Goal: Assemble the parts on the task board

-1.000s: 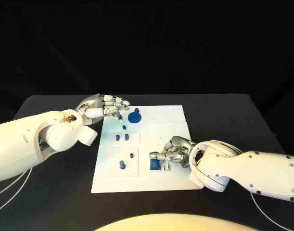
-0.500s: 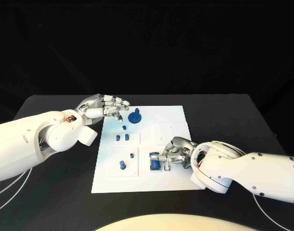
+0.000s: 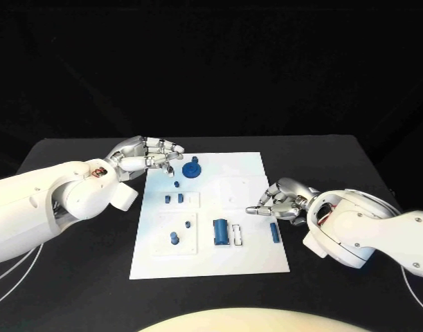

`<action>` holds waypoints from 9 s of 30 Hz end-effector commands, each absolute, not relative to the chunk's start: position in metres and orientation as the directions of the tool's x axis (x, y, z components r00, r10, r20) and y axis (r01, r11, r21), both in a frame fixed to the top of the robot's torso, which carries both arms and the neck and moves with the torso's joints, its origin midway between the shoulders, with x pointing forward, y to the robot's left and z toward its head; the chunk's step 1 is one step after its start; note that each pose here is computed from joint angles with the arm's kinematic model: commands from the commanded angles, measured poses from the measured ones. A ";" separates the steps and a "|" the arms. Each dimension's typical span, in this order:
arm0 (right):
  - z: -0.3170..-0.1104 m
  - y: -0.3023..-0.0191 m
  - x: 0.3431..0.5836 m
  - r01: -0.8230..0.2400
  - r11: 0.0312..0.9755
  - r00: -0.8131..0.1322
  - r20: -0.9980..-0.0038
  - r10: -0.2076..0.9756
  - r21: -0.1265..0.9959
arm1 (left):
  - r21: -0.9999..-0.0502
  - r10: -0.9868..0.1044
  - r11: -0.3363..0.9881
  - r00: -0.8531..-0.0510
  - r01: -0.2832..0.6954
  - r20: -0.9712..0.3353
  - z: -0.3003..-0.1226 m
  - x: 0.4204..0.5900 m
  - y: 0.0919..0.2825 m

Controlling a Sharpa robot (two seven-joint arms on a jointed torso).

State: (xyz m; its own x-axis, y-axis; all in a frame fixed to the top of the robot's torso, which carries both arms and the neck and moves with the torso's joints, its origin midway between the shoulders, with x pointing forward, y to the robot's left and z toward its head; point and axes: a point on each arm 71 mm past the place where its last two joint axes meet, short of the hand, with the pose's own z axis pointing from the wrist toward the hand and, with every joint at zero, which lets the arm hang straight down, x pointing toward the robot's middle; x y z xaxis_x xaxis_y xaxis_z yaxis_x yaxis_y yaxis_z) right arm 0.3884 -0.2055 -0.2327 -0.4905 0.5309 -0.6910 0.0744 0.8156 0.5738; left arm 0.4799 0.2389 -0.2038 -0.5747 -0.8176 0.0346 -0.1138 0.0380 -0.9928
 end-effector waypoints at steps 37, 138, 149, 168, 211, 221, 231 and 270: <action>-0.268 -0.246 0.376 0.040 0.924 -0.513 -0.786 0.346 0.380 | -0.994 -0.806 0.026 -0.591 -0.105 0.042 -0.202 0.477 0.236; -0.281 -0.169 0.379 0.014 0.819 -0.569 -0.669 0.479 0.574 | -0.993 -0.802 0.038 -0.596 -0.113 0.037 -0.202 0.475 0.238; -0.282 -0.160 0.380 -0.017 0.827 -0.575 -0.682 0.452 0.562 | -0.993 -0.801 0.039 -0.598 -0.113 0.037 -0.202 0.475 0.238; -0.284 -0.155 0.374 -0.052 0.848 -0.624 -0.680 0.386 0.528 | -0.992 -0.798 0.041 -0.602 -0.119 0.039 -0.203 0.475 0.238; -0.263 -0.172 0.376 -0.199 0.770 -0.427 -0.761 0.489 0.607 | -0.992 -0.799 0.042 -0.600 -0.119 0.038 -0.203 0.475 0.241; -0.268 -0.164 0.375 -0.202 0.763 -0.475 -0.743 0.472 0.614 | -0.992 -0.799 0.043 -0.601 -0.120 0.038 -0.203 0.475 0.241; -0.273 -0.162 0.375 -0.192 0.764 -0.521 -0.724 0.452 0.615 | -0.992 -0.798 0.044 -0.602 -0.122 0.039 -0.203 0.475 0.241; -0.280 -0.159 0.375 -0.191 0.779 -0.573 -0.712 0.406 0.597 | -0.991 -0.799 0.045 -0.600 -0.124 0.039 -0.204 0.475 0.242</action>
State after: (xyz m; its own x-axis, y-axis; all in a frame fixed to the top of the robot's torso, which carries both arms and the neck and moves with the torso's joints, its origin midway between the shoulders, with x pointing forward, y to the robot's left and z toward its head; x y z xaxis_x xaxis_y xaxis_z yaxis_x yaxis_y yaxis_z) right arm 0.3773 -0.1608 -0.2775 -0.5461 0.4318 -0.7179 -0.1810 0.7759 0.6044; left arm 0.4756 0.2441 -0.2047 -0.5865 -0.8093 0.0324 -0.1271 0.0525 -0.9905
